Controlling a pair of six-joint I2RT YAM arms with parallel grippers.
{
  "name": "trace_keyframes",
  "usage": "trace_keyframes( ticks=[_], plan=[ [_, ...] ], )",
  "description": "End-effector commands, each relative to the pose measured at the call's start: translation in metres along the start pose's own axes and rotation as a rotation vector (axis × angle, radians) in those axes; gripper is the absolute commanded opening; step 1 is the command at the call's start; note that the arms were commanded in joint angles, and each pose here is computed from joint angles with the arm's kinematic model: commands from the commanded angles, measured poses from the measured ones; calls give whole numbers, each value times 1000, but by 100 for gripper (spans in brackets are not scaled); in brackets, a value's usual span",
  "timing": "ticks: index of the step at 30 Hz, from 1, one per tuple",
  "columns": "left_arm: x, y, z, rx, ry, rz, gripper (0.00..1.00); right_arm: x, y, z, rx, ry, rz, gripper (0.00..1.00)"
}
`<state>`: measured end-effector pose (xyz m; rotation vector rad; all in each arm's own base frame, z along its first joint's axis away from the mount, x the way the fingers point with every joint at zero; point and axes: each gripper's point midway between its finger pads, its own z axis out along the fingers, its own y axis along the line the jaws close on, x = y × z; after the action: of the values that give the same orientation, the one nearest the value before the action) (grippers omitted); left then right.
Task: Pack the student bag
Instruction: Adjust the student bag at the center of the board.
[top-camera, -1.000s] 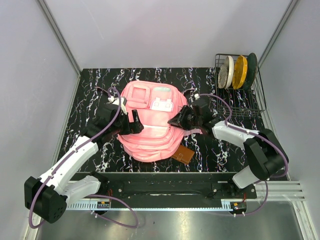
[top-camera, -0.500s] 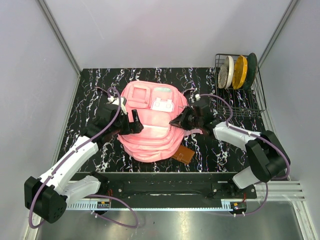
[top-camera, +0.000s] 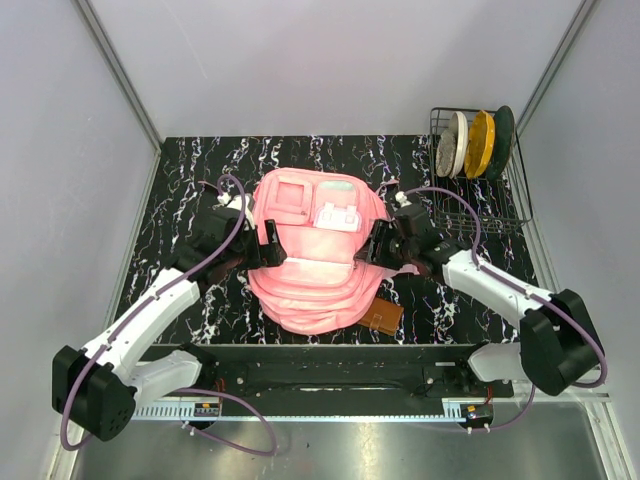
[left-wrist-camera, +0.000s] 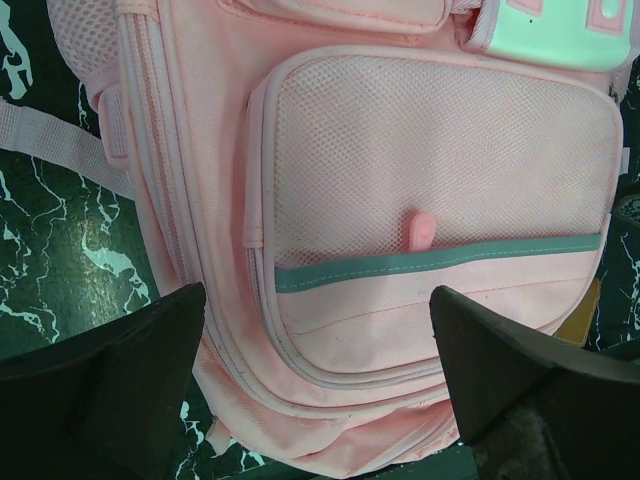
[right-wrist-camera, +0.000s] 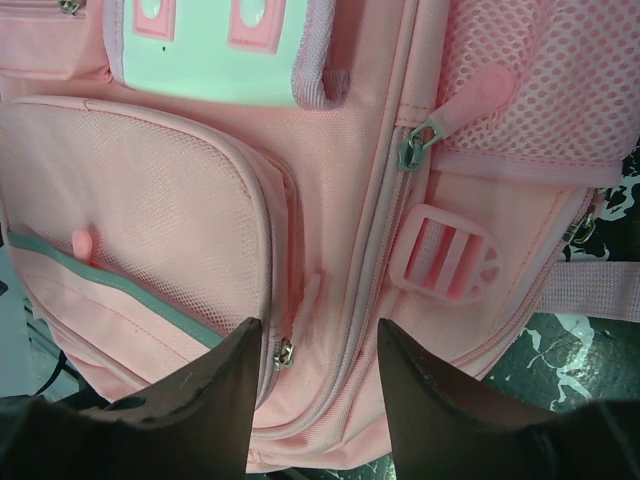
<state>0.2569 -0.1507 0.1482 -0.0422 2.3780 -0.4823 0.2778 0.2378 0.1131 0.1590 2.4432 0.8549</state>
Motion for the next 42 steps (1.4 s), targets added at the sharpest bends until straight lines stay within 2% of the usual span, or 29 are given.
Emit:
trace_keyframes(
  ticks=[1,4,10,13,17,18,22,23,26,27,30,35,42],
  plan=[
    [-14,-5,-1,11,-48,12,99,-9,-1,-12,24,-28,-76,56],
    [-5,-1,0,-6,-19,-18,99,-11,9,-6,-13,-14,-46,57],
    [32,11,2,-5,-30,-229,99,-10,33,4,-115,40,6,61],
    [41,26,-10,-52,-85,-331,98,-9,43,10,-165,59,39,63],
    [34,30,-38,-15,-222,-436,99,-15,45,14,-165,46,54,66],
    [39,32,-38,-20,-206,-453,99,-15,44,15,-160,45,55,67],
    [62,27,-21,23,-136,-518,99,-22,54,7,-199,14,28,78],
    [65,25,-12,38,-134,-526,99,-26,57,0,-203,-4,12,85],
    [69,25,2,38,-115,-537,99,-46,54,-14,-158,-96,-9,99],
    [71,28,5,21,-113,-534,99,-55,47,-15,-117,-132,-15,100],
    [70,31,14,-5,-113,-514,99,-81,29,-14,-27,-176,-20,100],
    [68,30,22,-2,-117,-496,99,-127,34,5,-60,-200,-58,100],
    [64,29,20,7,-129,-473,99,-137,43,63,-151,-64,-32,90]
  ],
)
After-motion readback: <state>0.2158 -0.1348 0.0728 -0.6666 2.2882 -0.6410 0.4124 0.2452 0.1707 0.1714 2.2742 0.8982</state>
